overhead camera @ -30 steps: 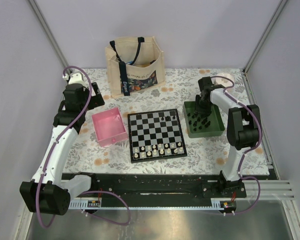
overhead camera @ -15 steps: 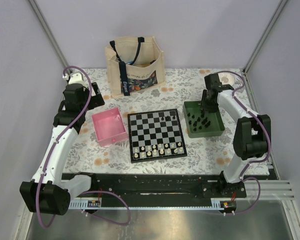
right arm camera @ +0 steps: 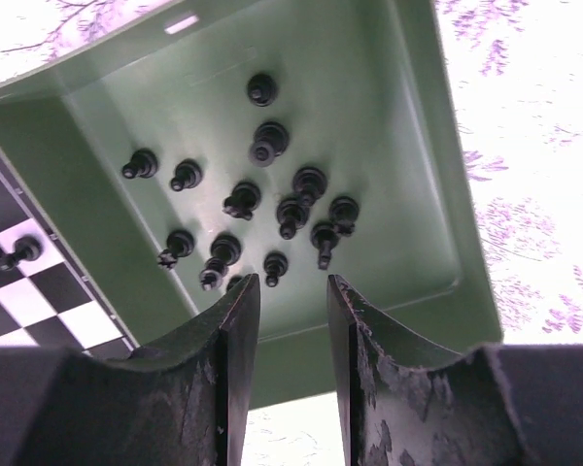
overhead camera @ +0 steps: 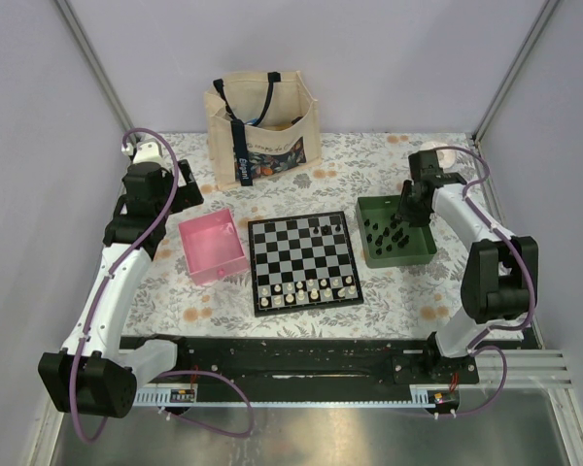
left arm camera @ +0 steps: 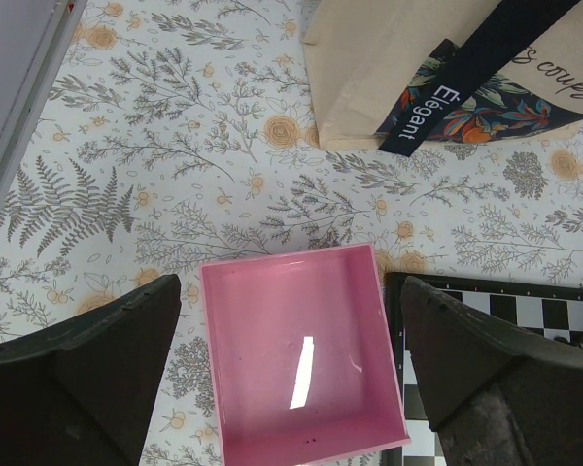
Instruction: Set up the chess pieces on the board
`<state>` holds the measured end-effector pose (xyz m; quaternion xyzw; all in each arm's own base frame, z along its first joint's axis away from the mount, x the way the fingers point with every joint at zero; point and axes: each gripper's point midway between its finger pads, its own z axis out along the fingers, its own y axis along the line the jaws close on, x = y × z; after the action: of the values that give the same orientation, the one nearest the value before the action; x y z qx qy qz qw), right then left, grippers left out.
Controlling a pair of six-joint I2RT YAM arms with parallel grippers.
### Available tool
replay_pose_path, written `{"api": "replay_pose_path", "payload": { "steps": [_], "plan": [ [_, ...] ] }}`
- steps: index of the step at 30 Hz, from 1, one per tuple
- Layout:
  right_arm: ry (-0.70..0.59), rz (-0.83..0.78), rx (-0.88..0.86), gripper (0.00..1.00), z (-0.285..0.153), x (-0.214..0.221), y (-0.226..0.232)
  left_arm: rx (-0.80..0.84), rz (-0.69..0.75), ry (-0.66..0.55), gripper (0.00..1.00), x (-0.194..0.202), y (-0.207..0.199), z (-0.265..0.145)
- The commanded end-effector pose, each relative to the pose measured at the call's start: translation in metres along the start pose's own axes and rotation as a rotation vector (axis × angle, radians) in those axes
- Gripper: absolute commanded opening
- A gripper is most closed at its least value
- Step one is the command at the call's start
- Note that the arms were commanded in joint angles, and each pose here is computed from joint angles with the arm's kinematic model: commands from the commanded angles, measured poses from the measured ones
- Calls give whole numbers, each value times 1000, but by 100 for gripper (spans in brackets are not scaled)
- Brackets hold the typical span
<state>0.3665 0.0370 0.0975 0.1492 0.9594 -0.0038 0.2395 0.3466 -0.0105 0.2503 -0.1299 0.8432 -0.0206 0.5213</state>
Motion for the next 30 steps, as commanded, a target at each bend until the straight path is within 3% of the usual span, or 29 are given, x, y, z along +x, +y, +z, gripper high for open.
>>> {"api": "replay_pose_path", "payload": {
  "steps": [1,12,30],
  "plan": [
    [-30,11,-150,43,-10,-11,30,17,1,-38,99,-13,-3,-1],
    [1,-163,-211,42,16,-36,86,20,0,-36,99,-12,-4,0],
    [126,-242,-181,40,44,-3,81,20,2,-38,99,-12,-4,0]
  ]
}}
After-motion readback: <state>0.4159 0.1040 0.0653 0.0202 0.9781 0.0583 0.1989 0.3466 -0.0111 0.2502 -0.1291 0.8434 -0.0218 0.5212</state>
